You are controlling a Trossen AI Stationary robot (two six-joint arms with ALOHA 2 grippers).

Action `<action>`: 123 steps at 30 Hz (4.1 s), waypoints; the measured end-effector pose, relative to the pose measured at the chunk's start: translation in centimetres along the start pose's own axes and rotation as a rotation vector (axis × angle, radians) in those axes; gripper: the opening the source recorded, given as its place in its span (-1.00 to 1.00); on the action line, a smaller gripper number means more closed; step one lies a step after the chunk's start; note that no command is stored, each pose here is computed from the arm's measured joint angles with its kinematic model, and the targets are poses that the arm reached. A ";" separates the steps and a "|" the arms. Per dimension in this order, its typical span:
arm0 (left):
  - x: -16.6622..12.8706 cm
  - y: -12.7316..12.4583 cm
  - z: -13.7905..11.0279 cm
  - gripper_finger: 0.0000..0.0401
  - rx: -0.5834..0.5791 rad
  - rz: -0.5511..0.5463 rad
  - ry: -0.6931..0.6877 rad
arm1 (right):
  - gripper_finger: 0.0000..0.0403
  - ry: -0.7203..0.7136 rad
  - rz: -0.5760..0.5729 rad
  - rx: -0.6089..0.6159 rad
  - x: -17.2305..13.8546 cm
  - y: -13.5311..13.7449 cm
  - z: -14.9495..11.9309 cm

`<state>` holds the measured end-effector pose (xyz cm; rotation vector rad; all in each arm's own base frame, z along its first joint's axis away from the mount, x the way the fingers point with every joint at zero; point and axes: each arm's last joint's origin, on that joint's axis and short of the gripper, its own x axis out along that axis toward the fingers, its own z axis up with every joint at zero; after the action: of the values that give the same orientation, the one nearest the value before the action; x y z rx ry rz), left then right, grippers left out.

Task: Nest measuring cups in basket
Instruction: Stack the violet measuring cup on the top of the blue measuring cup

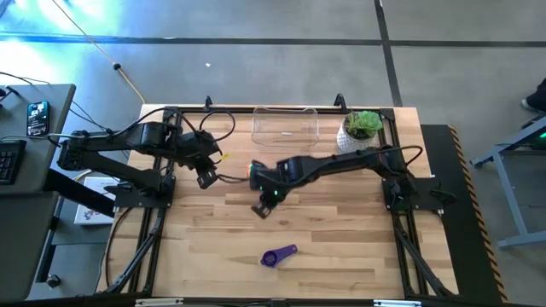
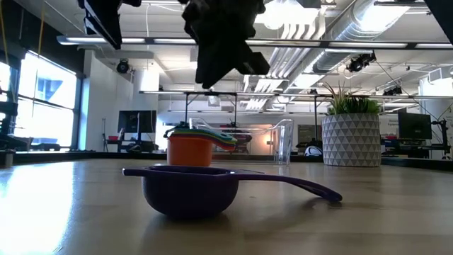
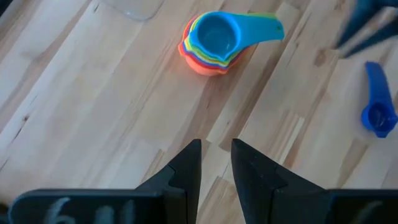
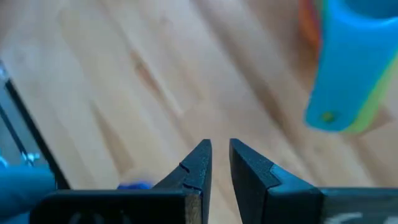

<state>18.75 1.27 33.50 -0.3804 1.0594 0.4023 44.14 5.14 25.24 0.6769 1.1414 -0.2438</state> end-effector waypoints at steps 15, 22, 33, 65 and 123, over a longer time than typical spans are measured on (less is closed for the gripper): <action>0.0 0.1 -0.1 -0.61 0.023 0.006 0.008 | -0.46 0.020 0.086 -0.441 0.8 5.9 -6.1; 0.0 0.1 -0.1 -0.61 -0.017 0.006 0.008 | -0.48 -0.005 0.062 -0.663 2.3 7.1 -7.7; 0.0 0.1 0.0 -0.61 -0.035 0.006 0.006 | -0.48 0.006 0.061 -0.861 7.0 8.1 -9.4; 0.0 0.1 -0.1 -0.61 -0.039 0.009 0.005 | -0.77 0.121 0.039 -0.822 11.6 6.6 -9.9; -5.8 3.3 -3.2 -0.61 -0.006 -0.007 -0.249 | -1.00 -0.057 -0.252 0.128 0.9 -4.5 7.6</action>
<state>12.26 1.82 36.90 -0.3303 0.8138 0.4346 47.99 -2.86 24.66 0.6337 1.1634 -0.5510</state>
